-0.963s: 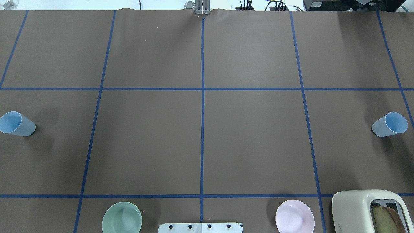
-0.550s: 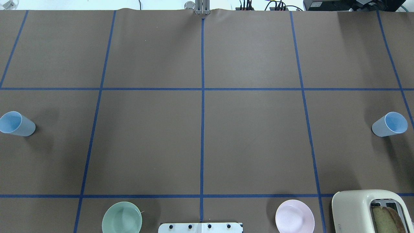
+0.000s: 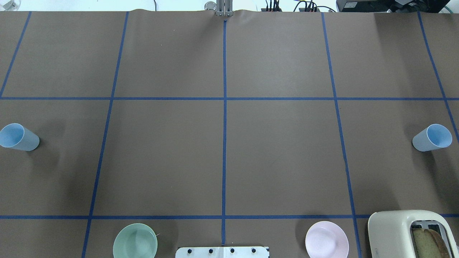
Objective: Stack blue cups with both arms
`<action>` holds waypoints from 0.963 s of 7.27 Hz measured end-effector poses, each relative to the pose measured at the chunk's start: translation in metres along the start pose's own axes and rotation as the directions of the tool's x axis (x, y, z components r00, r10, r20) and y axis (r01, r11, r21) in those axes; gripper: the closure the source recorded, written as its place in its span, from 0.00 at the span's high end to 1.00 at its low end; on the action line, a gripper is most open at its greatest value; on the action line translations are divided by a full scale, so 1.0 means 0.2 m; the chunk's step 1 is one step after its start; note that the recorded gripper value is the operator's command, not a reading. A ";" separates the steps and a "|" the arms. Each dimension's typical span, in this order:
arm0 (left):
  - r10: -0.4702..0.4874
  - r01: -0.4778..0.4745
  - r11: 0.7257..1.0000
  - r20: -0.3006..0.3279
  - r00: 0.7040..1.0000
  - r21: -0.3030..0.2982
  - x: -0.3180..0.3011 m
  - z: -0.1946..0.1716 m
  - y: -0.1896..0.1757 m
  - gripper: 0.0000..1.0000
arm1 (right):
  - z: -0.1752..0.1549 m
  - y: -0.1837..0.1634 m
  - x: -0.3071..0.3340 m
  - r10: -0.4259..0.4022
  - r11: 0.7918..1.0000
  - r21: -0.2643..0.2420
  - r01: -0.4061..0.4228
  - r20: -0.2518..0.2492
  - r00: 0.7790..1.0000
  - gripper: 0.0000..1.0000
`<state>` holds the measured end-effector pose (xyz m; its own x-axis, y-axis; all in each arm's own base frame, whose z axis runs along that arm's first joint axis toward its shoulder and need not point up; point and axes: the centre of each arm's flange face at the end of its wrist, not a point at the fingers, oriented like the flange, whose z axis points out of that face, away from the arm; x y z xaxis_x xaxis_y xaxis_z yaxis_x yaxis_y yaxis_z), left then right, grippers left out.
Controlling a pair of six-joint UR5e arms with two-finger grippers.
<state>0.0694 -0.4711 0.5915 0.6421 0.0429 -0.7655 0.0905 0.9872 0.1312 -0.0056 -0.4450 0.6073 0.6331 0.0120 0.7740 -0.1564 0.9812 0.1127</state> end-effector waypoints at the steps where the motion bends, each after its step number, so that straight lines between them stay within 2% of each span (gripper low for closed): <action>1: 0.013 -0.013 1.000 -0.003 1.000 -0.018 0.02 0.05 0.03 0.97 | 0.00 0.00 -0.01 0.002 1.000 0.001 -0.002 0.001 1.000 1.00; 7: 0.082 -0.084 0.994 -0.018 0.996 -0.074 0.05 0.31 0.13 0.97 | -0.01 -0.01 -0.02 0.001 1.000 0.004 -0.001 0.001 1.000 1.00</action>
<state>0.1240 -0.4553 0.6263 0.6331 0.1270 -0.7636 -0.0202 0.9888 0.1477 -0.0066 -0.4464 0.6026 0.6320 0.0128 0.7748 -0.1598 0.9805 0.1142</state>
